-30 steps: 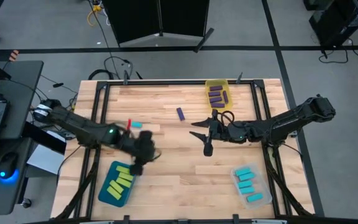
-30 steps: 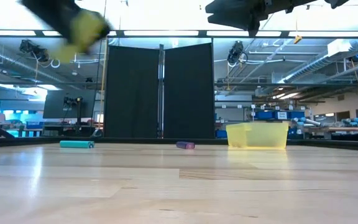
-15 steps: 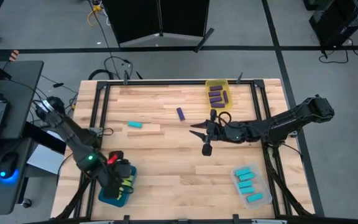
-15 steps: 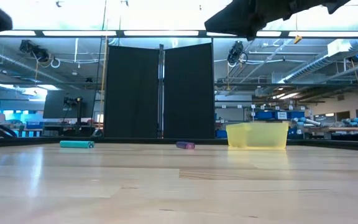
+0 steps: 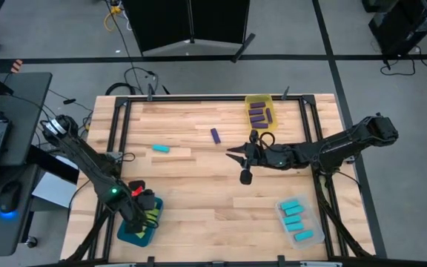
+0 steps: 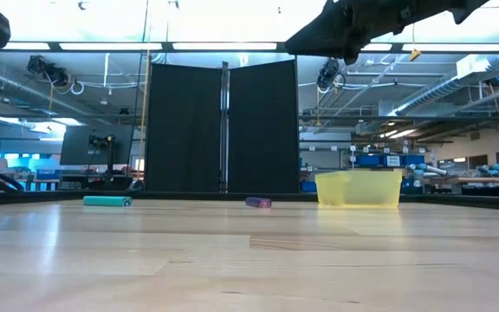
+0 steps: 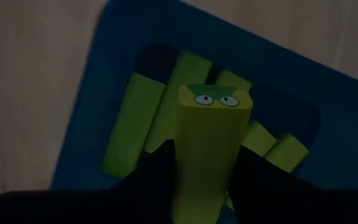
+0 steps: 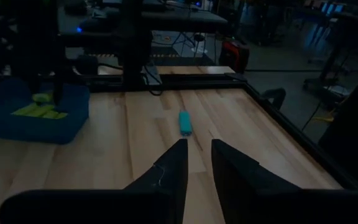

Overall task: Sort blocks
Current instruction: Put the green block into the blue bin, then put the violet block into the transparent yellow bin, then put the light blue block into the transparent bin

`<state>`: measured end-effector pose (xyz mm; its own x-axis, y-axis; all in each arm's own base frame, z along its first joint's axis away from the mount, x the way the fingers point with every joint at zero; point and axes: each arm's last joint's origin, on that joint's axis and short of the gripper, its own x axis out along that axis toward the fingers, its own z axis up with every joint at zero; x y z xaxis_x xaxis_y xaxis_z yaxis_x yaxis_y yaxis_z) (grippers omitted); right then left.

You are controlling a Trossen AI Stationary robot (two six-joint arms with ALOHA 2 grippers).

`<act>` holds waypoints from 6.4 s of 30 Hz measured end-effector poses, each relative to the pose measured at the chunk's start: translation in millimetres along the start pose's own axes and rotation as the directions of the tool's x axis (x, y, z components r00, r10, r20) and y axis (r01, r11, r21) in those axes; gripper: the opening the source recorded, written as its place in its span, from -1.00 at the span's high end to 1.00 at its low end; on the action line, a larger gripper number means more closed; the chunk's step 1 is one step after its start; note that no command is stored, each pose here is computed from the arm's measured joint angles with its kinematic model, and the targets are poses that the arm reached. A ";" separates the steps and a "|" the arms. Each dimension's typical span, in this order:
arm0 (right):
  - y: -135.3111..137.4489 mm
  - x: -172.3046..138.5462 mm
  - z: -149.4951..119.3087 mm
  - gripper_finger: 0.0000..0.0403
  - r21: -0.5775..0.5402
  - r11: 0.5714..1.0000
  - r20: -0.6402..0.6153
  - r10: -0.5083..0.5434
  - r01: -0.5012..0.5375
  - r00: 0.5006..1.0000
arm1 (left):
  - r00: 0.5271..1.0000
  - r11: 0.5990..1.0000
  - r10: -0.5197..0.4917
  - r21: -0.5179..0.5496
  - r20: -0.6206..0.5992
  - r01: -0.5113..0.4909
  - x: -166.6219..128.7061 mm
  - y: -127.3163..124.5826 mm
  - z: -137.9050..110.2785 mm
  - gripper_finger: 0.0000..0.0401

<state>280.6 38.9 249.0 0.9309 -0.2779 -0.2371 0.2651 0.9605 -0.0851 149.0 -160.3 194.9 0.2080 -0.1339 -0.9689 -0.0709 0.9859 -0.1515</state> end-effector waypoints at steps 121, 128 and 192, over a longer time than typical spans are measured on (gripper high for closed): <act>-216.5 19.9 -95.9 0.42 -0.100 0.992 -0.814 -0.124 0.074 0.567 | 0.448 0.930 -0.321 0.367 0.835 -0.018 -7.6 100.1 100.6 0.96; -221.2 26.0 -108.4 0.42 -0.082 0.993 -0.834 -0.115 0.085 0.539 | 0.452 0.931 -0.317 0.364 0.834 -0.019 -7.0 100.3 100.4 0.96; -38.3 26.4 -35.6 0.92 0.000 0.944 -0.250 0.318 -0.329 0.914 | 0.954 0.955 0.287 0.101 -0.090 -0.278 -1.6 227.6 73.1 0.45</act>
<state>286.1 -5.7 211.6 0.8726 0.0477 -0.4861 -0.0560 0.9984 -0.0027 203.9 71.7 176.3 0.0905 0.1467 -0.9850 -0.0270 0.9891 0.1448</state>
